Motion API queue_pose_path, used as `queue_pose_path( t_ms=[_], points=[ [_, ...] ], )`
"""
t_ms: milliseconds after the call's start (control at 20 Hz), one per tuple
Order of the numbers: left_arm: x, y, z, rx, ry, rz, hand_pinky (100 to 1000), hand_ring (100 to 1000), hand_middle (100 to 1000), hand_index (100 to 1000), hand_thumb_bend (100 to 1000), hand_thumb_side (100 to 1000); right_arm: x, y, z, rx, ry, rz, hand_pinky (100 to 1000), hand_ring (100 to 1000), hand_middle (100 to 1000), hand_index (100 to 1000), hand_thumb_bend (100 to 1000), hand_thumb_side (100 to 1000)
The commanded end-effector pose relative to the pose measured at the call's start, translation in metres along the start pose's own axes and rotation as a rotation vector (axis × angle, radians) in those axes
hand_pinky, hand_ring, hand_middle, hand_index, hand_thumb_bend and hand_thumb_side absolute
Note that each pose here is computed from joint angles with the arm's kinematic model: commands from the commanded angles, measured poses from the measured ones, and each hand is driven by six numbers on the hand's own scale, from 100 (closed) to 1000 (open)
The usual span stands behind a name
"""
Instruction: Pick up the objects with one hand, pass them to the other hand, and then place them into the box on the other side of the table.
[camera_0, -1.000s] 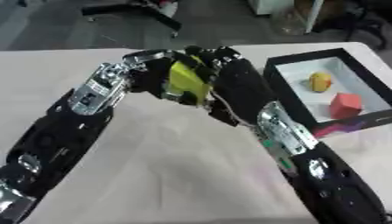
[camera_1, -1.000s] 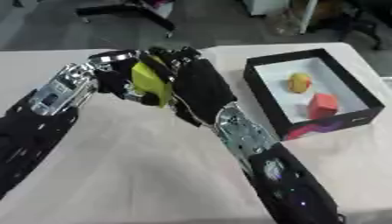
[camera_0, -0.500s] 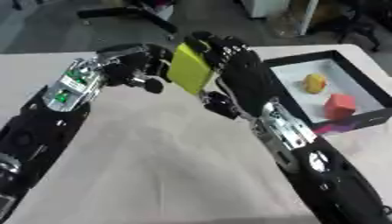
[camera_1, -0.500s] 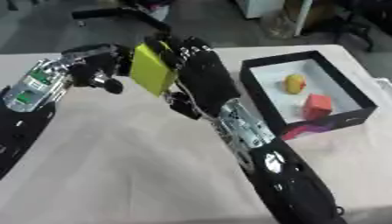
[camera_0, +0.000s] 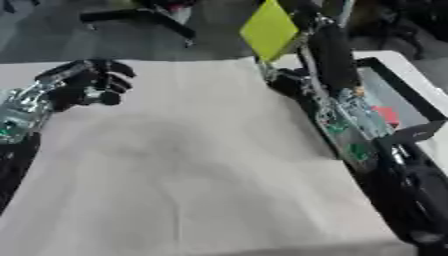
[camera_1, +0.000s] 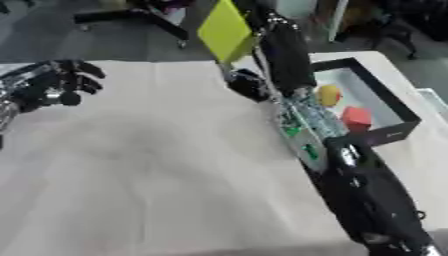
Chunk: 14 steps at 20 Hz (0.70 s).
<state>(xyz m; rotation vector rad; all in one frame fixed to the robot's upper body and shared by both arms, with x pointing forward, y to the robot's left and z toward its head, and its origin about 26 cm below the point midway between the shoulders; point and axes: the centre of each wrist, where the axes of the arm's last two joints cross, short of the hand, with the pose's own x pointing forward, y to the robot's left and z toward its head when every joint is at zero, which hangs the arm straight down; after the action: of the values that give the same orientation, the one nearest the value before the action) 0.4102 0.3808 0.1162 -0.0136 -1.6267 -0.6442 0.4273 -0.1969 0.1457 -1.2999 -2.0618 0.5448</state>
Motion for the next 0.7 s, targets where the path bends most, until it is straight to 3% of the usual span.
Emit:
queue_pose_path(
  t_ms=[50,100,150,200,250,350,400,500,600,650,700],
  points=[
    [0.021,0.029,0.028,0.222,-0.104,-0.026,807,730,733,786,1000,573,-0.071,-0.008,-0.006,-0.046,0.330,0.110,339,435,350,525,100,411],
    [0.024,0.030,0.035,0.267,-0.127,-0.031,807,730,732,787,1000,586,-0.086,-0.006,-0.003,-0.039,0.403,0.128,352,454,371,590,100,413],
    [0.027,0.030,0.042,0.315,-0.156,-0.038,807,729,728,785,1000,658,-0.101,-0.003,0.002,-0.005,0.478,0.147,384,494,423,722,100,359],
    [0.031,0.030,0.048,0.354,-0.182,-0.045,807,729,727,784,1000,597,-0.112,-0.001,0.006,0.045,0.535,0.162,402,513,446,757,100,491],
    [0.035,0.029,0.054,0.390,-0.208,-0.052,806,728,723,784,1000,608,-0.123,0.001,0.010,0.119,0.578,0.183,477,588,523,858,100,585],
    [0.044,0.026,0.062,0.446,-0.247,-0.068,807,728,721,785,1000,611,-0.138,0.003,0.014,0.269,0.633,0.223,594,688,623,968,100,670],
    [0.048,0.025,0.066,0.471,-0.263,-0.077,807,729,720,786,1000,615,-0.144,0.003,0.015,0.339,0.656,0.246,642,733,678,1000,225,692],
    [0.055,0.020,0.072,0.513,-0.287,-0.099,810,731,721,789,1000,619,-0.156,0.001,0.014,0.480,0.687,0.291,871,893,866,1000,431,652],
    [0.061,0.015,0.076,0.534,-0.302,-0.117,810,731,721,790,1000,621,-0.167,-0.005,0.010,0.635,0.691,0.348,985,969,938,1000,493,623],
    [0.063,0.013,0.078,0.539,-0.308,-0.124,811,732,721,792,1000,625,-0.171,-0.011,0.004,0.706,0.683,0.382,1000,1000,998,1000,544,583],
    [0.065,0.011,0.080,0.543,-0.313,-0.129,811,731,721,792,1000,627,-0.173,-0.017,-0.004,0.769,0.670,0.421,1000,1000,1000,1000,561,552]
  ],
)
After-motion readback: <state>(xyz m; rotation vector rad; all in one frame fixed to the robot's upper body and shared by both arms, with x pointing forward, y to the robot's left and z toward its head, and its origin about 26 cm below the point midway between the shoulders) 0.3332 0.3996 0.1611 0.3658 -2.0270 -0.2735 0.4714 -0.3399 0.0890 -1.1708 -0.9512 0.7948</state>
